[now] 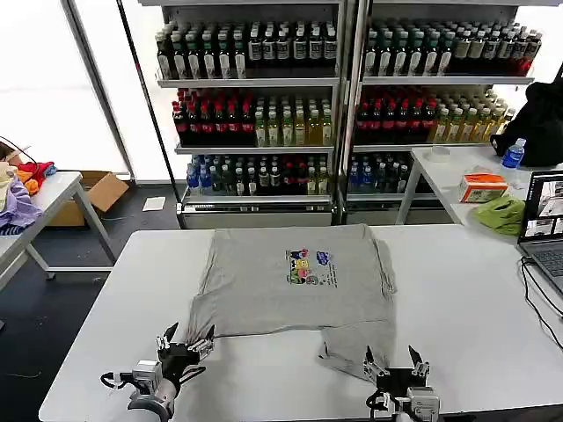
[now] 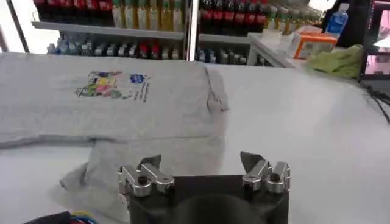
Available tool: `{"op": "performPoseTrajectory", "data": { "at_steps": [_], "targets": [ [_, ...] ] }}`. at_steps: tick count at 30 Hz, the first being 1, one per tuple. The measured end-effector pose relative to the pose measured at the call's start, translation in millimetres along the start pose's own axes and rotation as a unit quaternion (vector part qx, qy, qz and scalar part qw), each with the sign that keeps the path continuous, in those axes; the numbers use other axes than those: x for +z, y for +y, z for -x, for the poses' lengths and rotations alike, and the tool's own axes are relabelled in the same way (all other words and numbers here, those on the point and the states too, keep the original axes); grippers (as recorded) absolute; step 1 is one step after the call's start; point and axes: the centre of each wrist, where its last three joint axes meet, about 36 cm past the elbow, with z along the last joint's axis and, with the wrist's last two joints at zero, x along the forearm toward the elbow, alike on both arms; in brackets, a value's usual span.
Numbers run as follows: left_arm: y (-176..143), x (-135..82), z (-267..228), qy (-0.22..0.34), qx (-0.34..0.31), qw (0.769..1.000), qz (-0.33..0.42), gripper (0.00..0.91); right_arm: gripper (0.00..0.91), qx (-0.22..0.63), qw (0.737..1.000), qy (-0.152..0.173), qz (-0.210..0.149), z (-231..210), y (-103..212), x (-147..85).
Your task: Fold and organize the clothes.
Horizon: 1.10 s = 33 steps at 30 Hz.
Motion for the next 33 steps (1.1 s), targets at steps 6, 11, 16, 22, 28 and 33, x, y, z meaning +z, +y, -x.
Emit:
{"op": "performPoseTrajectory", "data": {
  "at_steps": [6, 11, 16, 22, 28, 33],
  "targets": [
    [0.7, 3.8, 1.7, 0.006, 0.0, 1.0, -0.005, 0.907, 0.907, 0.004, 1.0, 0.006, -0.002, 1.4, 2.4, 5.1],
    [-1.2, 6.7, 2.5, 0.011, 0.0, 1.0, -0.008, 0.907, 0.907, 0.007, 1.0, 0.01, -0.002, 1.4, 3.7, 10.2],
    [-2.6, 7.2, 3.9, 0.011, 0.001, 1.0, -0.01, 0.907, 0.907, 0.009, 1.0, 0.014, -0.002, 3.7, 5.6, 15.7],
    [-0.5, 7.3, 3.4, 0.014, 0.001, 1.0, -0.006, 0.856, 0.564, 0.01, 1.0, 0.012, -0.002, 8.9, 8.3, 20.9],
    [-1.9, 8.6, 1.6, 0.017, 0.003, 1.0, -0.003, 0.01, 0.0, 0.012, 1.0, 0.012, 0.0, 15.2, 11.8, 28.5],
    [-5.2, 9.5, -1.6, 0.02, 0.008, 1.0, 0.002, 0.01, 0.0, 0.01, 1.0, 0.017, -0.002, 18.8, 14.9, 37.0]
  ]
}}
